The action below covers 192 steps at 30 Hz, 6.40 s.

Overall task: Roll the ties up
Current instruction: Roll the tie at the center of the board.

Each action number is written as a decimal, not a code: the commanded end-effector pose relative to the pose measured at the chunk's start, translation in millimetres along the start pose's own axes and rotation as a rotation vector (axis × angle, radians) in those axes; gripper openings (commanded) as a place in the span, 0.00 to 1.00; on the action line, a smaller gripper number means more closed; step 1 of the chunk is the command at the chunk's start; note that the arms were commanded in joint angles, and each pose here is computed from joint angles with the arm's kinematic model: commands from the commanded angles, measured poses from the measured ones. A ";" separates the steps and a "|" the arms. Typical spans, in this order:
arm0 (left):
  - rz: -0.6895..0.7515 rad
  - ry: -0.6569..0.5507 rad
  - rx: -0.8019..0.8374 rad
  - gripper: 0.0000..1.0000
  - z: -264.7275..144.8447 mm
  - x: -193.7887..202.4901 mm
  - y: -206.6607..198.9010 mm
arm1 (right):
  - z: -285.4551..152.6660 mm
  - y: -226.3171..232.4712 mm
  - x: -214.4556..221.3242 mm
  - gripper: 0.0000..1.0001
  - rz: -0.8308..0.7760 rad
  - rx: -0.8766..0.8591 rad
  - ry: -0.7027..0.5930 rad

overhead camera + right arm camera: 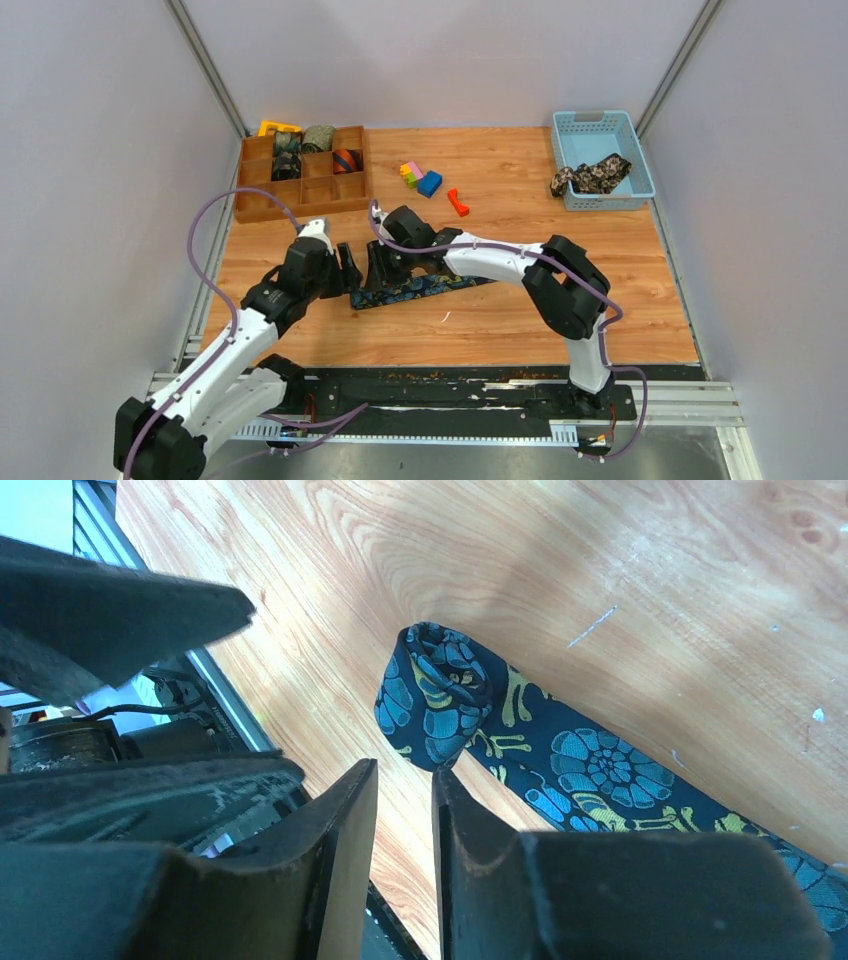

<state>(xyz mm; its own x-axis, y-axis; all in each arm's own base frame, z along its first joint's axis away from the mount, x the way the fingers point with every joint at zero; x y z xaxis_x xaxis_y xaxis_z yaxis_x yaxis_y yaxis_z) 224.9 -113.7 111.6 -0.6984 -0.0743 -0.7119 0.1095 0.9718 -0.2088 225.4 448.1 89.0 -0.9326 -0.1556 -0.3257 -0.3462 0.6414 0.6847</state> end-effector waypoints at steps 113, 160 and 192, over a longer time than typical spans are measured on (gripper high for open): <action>-0.081 0.204 0.269 0.05 55.4 59.9 -1.8 | -93.9 -182.1 -16.1 0.16 0.223 0.496 -0.100; 0.083 0.210 0.099 0.00 28.6 19.8 -12.3 | 15.6 8.5 -3.4 0.19 0.043 -0.089 -0.024; 0.277 0.279 -0.154 0.00 29.8 11.2 4.4 | 22.6 -4.5 -13.1 0.15 0.033 -0.043 -0.019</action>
<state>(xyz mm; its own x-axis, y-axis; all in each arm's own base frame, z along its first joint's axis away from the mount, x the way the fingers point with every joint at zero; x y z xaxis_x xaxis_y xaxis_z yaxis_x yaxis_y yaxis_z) 226.9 -122.0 73.7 -0.8446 0.1971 -0.4978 0.2336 0.9723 -0.0115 234.8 462.8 66.4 -0.9511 -0.1251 -0.2823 -0.2959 0.6302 0.7178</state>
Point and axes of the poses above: each gripper's point midway between its finger pads, its own z axis out along the fingers, its own y axis along the line the jaws close on, x = y × z, the point moved 1 cm from there along -z, back along the fingers, and after that the axes turned 10 degrees about z, right-handed, at the moved point
